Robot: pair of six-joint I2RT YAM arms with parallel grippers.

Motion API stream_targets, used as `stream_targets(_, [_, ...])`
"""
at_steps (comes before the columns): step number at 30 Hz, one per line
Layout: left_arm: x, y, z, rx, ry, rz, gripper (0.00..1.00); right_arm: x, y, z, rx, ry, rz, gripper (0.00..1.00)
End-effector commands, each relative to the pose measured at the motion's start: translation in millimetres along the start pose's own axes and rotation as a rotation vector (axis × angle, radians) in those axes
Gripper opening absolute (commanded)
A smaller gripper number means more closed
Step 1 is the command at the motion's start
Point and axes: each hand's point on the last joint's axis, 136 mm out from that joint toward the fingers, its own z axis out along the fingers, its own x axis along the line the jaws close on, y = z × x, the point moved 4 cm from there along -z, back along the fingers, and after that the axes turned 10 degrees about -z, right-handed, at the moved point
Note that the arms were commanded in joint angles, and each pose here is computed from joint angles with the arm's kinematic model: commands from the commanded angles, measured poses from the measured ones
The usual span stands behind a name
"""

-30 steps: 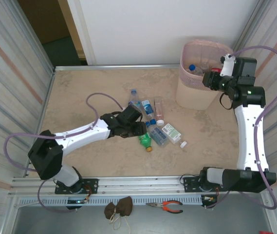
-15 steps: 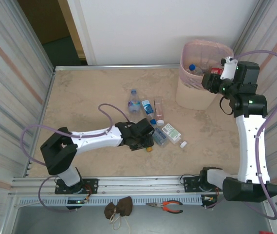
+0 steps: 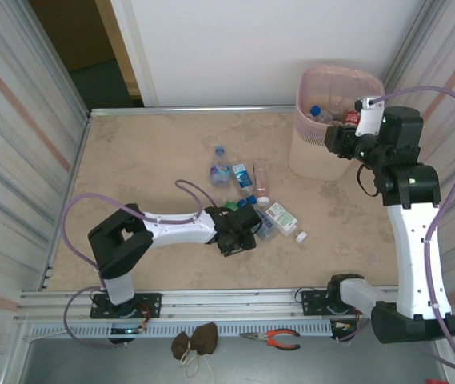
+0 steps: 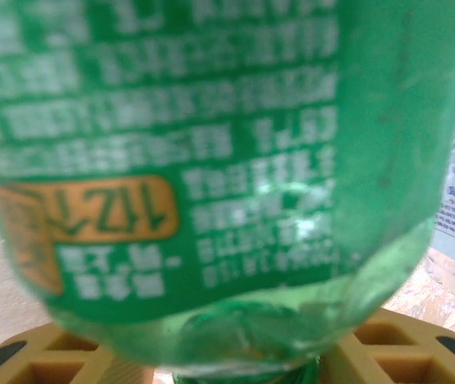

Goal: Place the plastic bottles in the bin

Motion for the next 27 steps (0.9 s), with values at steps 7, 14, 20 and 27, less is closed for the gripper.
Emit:
stream_targets(7, [-6.8, 0.5, -6.6, -0.023, -0.006, -0.014, 0.37, 4.5, 0.8, -6.7, -0.015, -0.003, -0.040, 0.47])
stream_targets(14, [-8.7, 1.8, -14.1, -0.038, -0.017, 0.001, 0.27, 4.9, 0.9, -8.9, -0.020, -0.003, -0.042, 0.46])
stream_targets(20, [-4.8, 5.3, -27.9, -0.078, -0.029, 0.014, 0.23, 6.2, 1.8, -10.1, -0.024, 0.009, -0.032, 0.46])
stream_targets(27, [0.7, 12.9, -56.8, -0.153, -0.081, 0.062, 0.22, 10.2, 4.0, -10.6, -0.042, 0.072, 0.030, 0.47])
